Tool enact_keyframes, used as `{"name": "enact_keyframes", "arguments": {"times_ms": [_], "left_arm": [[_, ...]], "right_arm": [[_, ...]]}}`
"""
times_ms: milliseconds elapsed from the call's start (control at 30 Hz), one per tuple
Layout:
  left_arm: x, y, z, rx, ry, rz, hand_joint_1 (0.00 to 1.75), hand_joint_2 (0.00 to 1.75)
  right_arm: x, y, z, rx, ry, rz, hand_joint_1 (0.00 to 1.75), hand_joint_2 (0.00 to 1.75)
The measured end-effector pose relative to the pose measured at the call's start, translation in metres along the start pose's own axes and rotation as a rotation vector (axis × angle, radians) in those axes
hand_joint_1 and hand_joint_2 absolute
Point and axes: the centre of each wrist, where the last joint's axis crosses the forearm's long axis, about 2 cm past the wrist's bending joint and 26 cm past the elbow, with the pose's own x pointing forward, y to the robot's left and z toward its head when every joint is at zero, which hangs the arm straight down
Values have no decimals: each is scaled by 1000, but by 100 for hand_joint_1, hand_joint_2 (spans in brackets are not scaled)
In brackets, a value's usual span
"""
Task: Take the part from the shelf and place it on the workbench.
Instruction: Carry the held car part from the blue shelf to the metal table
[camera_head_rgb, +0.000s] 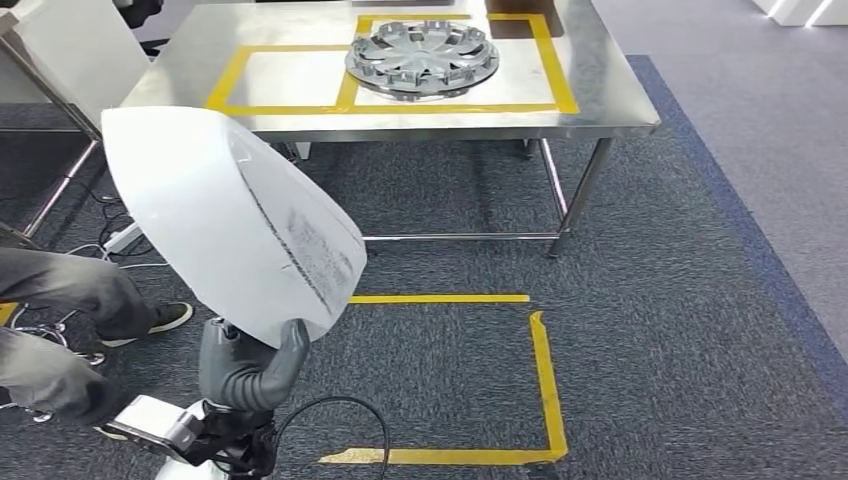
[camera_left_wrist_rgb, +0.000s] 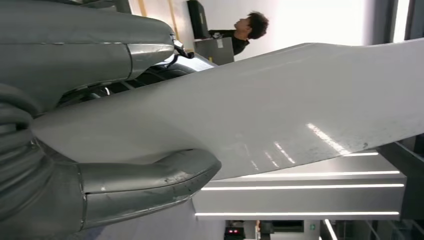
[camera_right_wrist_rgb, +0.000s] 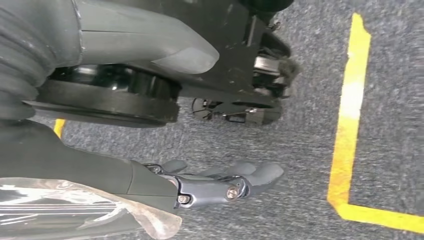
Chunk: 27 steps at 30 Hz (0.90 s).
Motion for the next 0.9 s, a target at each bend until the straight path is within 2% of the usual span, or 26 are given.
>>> {"name": "enact_keyframes", "arguments": {"times_ms": [900], "left_arm": [[0,2,-2,3,-12,2,175,175]], "right_arm": [[-1,0,0,-3,-5,-8,0,175]]}}
